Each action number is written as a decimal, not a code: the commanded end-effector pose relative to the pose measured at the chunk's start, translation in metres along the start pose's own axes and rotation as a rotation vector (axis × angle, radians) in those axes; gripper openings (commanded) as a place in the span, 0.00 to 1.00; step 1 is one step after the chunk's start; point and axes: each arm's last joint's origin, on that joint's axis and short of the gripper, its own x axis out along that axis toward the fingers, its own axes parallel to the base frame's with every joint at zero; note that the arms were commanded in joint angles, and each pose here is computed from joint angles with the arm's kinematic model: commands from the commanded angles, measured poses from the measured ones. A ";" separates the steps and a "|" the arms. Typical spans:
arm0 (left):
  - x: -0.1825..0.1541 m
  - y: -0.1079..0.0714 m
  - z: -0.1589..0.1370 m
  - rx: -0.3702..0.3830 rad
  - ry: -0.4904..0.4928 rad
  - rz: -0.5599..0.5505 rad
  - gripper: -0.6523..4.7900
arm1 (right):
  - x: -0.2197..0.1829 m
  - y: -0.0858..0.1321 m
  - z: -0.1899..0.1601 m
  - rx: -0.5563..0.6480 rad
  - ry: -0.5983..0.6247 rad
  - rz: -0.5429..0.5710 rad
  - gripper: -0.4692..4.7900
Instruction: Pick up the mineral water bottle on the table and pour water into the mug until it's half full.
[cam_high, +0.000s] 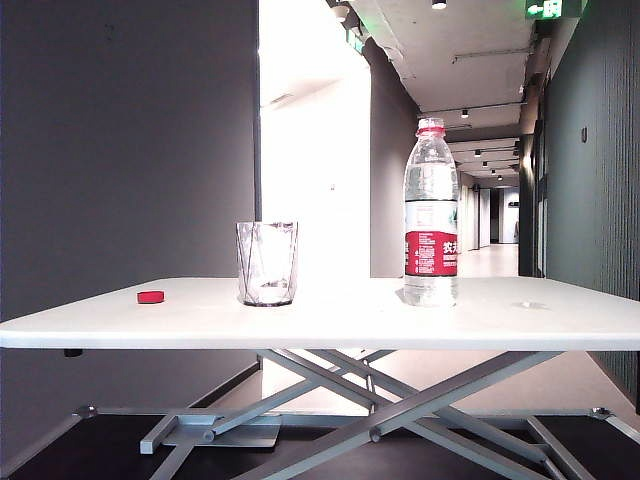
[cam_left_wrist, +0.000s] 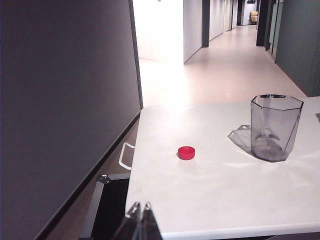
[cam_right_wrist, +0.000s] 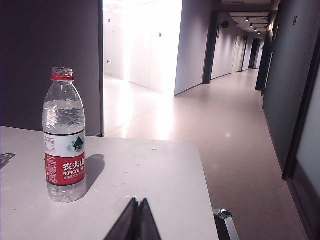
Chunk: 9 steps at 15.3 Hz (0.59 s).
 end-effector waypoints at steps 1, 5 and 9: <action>0.000 0.000 0.002 -0.003 -0.011 -0.005 0.11 | 0.000 0.000 0.001 0.004 -0.013 -0.001 0.07; 0.000 0.000 0.002 -0.003 -0.011 -0.005 0.11 | 0.000 0.000 0.001 0.005 -0.014 -0.001 0.07; 0.000 0.000 0.002 -0.003 -0.011 -0.005 0.11 | 0.000 0.004 0.004 0.072 -0.053 0.132 0.09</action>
